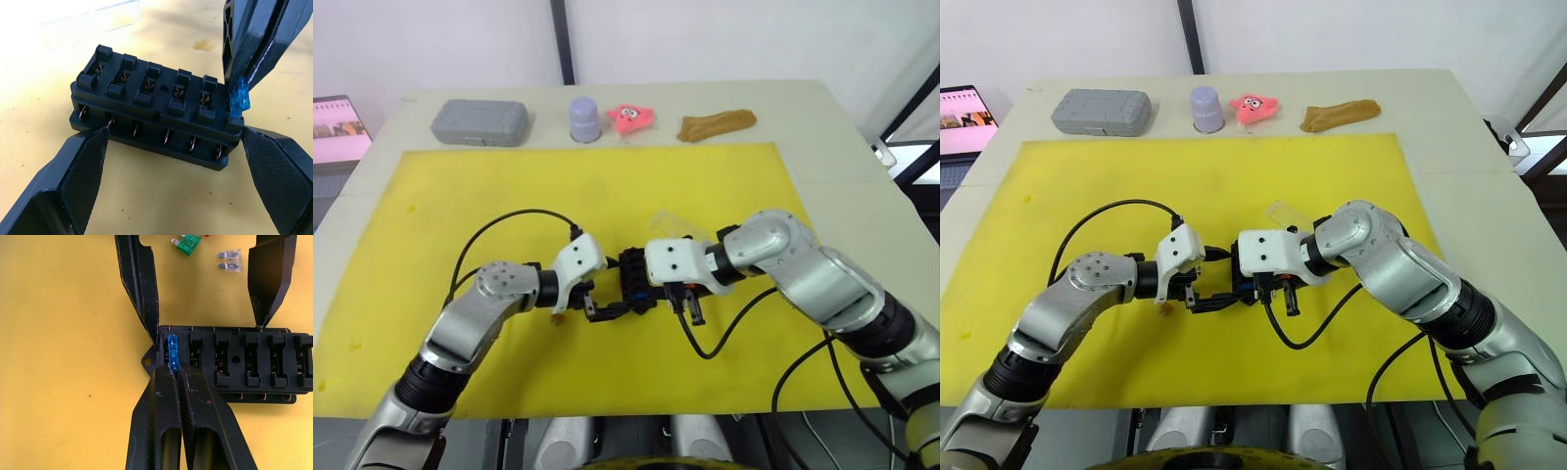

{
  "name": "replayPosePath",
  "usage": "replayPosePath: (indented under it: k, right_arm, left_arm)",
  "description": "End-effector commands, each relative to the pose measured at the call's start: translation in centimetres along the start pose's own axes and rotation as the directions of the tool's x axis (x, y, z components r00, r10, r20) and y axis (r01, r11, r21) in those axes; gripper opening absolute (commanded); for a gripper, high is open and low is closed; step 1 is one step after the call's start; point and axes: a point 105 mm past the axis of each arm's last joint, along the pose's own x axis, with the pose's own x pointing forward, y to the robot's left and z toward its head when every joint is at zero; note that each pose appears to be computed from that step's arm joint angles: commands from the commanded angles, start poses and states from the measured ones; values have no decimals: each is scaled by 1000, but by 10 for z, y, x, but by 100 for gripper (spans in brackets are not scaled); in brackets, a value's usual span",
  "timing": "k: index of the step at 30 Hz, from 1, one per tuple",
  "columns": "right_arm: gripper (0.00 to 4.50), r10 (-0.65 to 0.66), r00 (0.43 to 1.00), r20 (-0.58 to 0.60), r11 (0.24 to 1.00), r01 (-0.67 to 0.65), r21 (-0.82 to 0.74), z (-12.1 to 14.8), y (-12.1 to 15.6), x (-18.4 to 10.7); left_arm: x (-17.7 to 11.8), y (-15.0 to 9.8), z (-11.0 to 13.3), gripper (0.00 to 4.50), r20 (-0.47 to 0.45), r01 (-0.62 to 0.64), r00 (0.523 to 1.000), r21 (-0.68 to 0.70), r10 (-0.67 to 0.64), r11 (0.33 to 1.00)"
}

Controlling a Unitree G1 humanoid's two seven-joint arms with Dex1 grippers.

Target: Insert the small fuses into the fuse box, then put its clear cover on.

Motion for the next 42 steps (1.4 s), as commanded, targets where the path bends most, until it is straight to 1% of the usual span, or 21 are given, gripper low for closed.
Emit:
replayPosePath:
  k: [1,17,27,42]
  right_arm:
    - [0,2,1000,12,999,-1,-35,7,2,-1]
    - [0,14,1000,5,1000,-14,-28,8,6,-4]
    - [0,8,1000,10,1000,-8,-22,12,2,-8]
    - [0,4,1000,-23,1000,-4,1,1,3,-1]
  left_arm:
    - [-1,4,8,443,16,-21,1000,24,20,999]
    - [2,2,6,443,7,-15,1000,24,15,1000]
    - [3,1,7,443,13,-15,1000,20,15,1000]
    - [3,1,8,443,20,-20,1000,13,20,1000]
